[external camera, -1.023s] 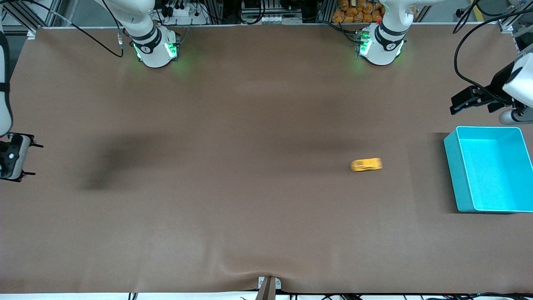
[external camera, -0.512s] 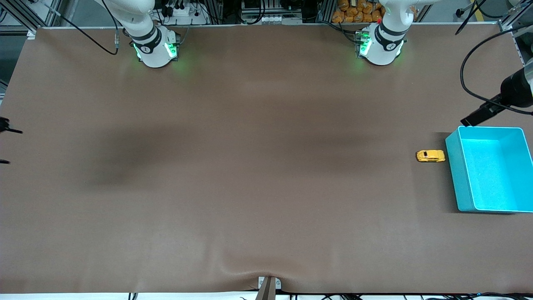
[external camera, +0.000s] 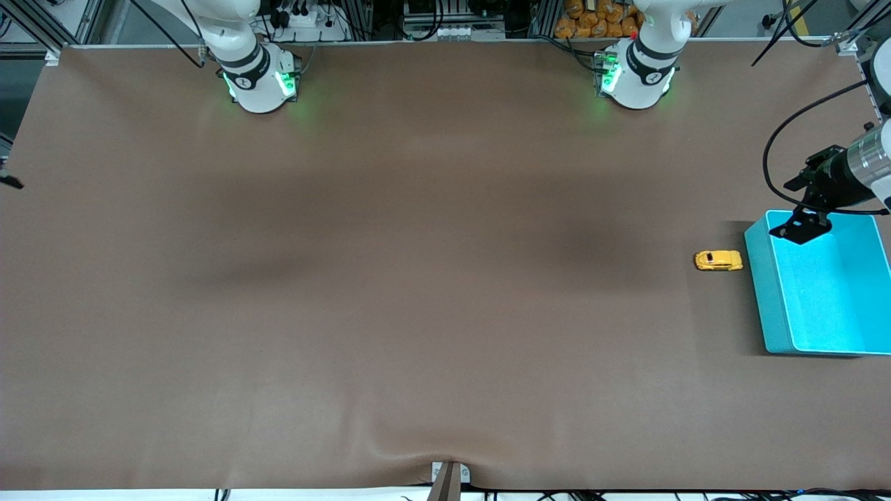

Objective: Wind and store yellow beetle car
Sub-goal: 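Retract the right gripper while the left gripper reaches over the car, then lower the left gripper and grasp the yellow car beside the box, then lift the yellow car with the left gripper into the cyan box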

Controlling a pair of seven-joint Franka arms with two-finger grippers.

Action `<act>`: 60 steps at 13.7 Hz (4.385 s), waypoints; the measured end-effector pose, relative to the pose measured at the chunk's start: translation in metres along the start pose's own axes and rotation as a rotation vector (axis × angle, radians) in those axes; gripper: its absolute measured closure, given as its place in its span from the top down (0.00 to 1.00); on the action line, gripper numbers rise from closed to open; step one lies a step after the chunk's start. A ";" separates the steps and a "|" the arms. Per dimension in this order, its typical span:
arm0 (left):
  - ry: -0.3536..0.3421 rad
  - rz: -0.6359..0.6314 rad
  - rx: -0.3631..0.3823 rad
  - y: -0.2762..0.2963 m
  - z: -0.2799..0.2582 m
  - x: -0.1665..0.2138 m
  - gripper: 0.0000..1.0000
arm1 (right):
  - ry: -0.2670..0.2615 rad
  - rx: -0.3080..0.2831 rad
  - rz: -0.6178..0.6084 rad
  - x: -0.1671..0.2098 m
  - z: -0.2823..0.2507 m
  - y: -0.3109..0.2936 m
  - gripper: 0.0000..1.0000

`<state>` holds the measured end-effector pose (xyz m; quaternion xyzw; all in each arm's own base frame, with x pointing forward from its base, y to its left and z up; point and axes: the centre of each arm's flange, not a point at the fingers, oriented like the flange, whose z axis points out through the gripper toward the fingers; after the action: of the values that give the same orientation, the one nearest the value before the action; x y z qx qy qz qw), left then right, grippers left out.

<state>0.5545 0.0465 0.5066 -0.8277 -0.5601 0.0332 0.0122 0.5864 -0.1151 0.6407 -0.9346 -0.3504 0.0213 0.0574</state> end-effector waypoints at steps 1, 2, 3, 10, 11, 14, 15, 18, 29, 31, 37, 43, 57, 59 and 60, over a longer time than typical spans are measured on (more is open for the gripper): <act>-0.003 -0.052 0.004 -0.004 0.013 0.006 1.00 | 0.003 -0.009 0.058 0.012 -0.008 -0.019 1.00; -0.004 -0.100 0.005 -0.008 0.026 0.011 1.00 | 0.008 -0.018 0.104 0.022 -0.015 -0.036 1.00; -0.005 -0.144 0.005 -0.011 0.040 0.014 1.00 | 0.011 -0.024 0.144 0.032 -0.020 -0.051 1.00; 0.006 -0.341 -0.026 -0.040 0.143 0.020 1.00 | -0.036 0.004 0.423 0.040 -0.016 -0.071 1.00; 0.008 -0.341 -0.032 -0.043 0.154 0.018 1.00 | -0.037 0.002 0.481 0.039 -0.016 -0.070 1.00; -0.002 -0.335 -0.001 -0.044 0.202 0.018 1.00 | -0.039 -0.007 0.585 0.037 -0.017 -0.069 1.00; -0.003 -0.333 0.002 -0.042 0.218 0.020 1.00 | -0.038 -0.009 0.609 0.037 -0.018 -0.070 1.00; 0.018 -0.344 -0.023 -0.042 0.258 0.041 1.00 | -0.051 -0.015 0.644 0.035 -0.013 -0.068 1.00; 0.038 -0.359 -0.092 -0.043 0.324 0.063 1.00 | 0.028 -0.071 0.689 0.002 0.028 -0.088 1.00; 0.042 -0.369 -0.110 -0.044 0.334 0.067 0.92 | 0.028 -0.071 0.699 -0.003 0.032 -0.088 1.00; 0.056 -0.378 -0.144 -0.039 0.322 0.071 0.52 | 0.036 -0.077 0.719 0.008 0.021 -0.109 1.00; 0.034 -0.319 -0.069 -0.015 0.233 0.047 0.52 | 0.100 -0.105 0.711 0.010 -0.016 -0.118 1.00; 0.116 0.356 -0.058 -0.004 0.102 0.107 0.52 | 0.086 -0.095 0.795 0.009 -0.014 -0.118 1.00; 0.119 0.462 -0.051 -0.014 0.104 0.132 0.52 | 0.087 -0.095 0.797 0.009 -0.015 -0.118 1.00; 0.117 0.518 -0.046 -0.018 0.108 0.144 0.52 | 0.087 -0.095 0.797 0.009 -0.015 -0.118 1.00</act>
<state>0.5835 0.1846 0.3942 -0.9441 -0.3283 -0.0254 0.0166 0.5173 -0.0227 0.6697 -0.9989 0.0418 -0.0140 0.0162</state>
